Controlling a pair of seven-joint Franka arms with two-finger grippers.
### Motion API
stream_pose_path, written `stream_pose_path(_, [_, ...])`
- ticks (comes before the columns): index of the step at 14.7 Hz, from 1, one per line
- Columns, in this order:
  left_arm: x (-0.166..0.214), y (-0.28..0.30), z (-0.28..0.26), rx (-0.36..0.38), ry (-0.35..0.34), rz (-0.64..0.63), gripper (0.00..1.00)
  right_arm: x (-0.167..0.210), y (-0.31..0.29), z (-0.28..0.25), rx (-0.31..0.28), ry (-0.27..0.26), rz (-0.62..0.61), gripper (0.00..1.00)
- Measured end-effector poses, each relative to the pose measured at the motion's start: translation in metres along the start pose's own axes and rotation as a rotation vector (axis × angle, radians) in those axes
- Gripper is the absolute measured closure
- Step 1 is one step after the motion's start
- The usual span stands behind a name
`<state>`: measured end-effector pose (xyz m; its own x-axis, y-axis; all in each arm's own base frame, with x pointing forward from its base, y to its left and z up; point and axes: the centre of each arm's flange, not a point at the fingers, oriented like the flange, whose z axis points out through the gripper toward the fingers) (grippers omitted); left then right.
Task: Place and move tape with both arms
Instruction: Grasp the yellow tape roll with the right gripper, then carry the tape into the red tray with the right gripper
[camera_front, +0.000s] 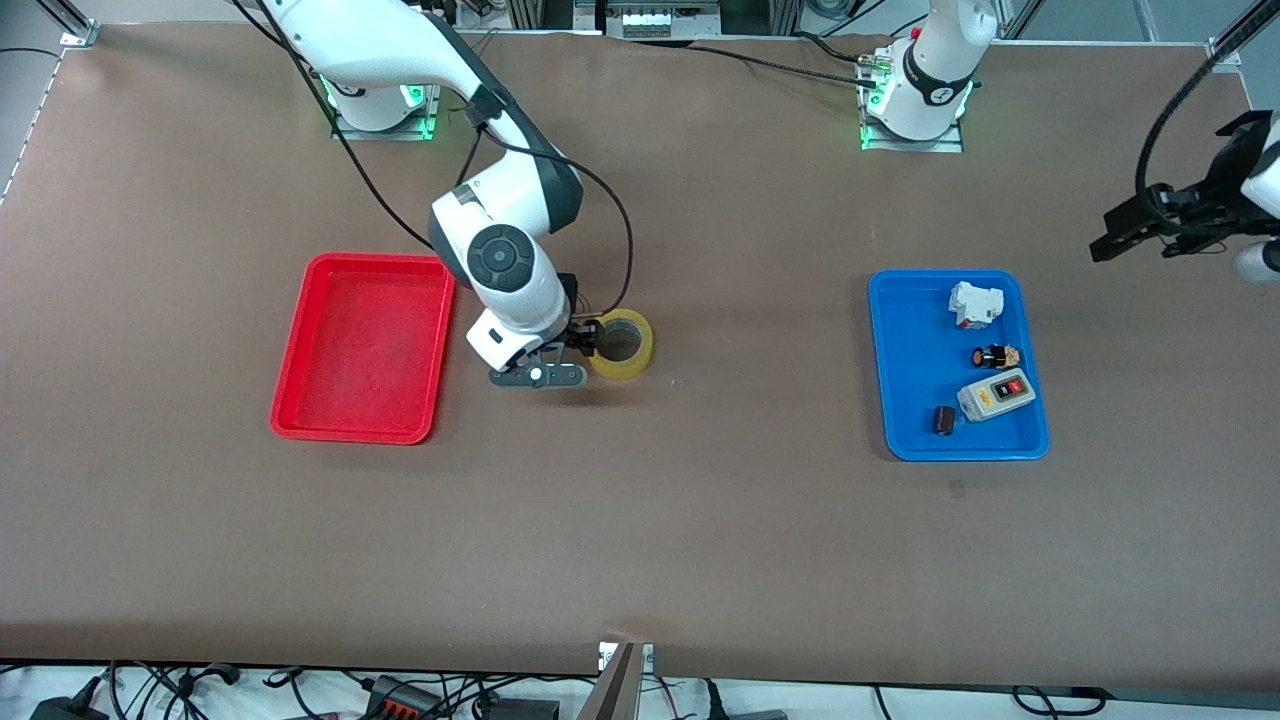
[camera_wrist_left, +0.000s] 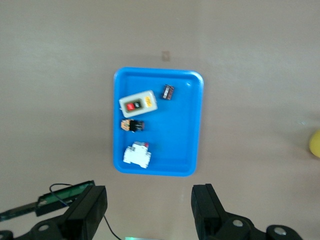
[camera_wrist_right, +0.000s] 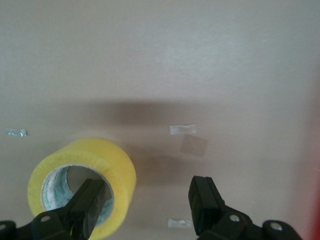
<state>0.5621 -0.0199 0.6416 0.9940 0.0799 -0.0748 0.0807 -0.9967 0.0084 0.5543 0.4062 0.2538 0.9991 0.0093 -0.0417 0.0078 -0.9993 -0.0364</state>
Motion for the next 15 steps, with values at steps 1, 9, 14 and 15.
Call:
stream_pose_path(1, [-0.001, 0.006, 0.001, -0.028, -0.007, 0.010, 0.00, -0.002, -0.005, 0.011, 0.005, 0.005, 0.002, 0.02])
stream_pose_path(9, [-0.002, 0.014, 0.007, -0.065, -0.021, 0.024, 0.00, -0.020, -0.029, 0.046, 0.004, 0.001, 0.003, 0.07])
stream_pose_path(14, [0.003, 0.034, 0.012, -0.034, 0.026, 0.064, 0.00, -0.023, -0.029, 0.056, -0.014, -0.003, -0.010, 0.38])
stream_pose_path(15, [0.007, 0.035, 0.019, -0.032, 0.041, 0.063, 0.00, -0.023, -0.030, 0.057, -0.019, -0.002, -0.016, 0.56])
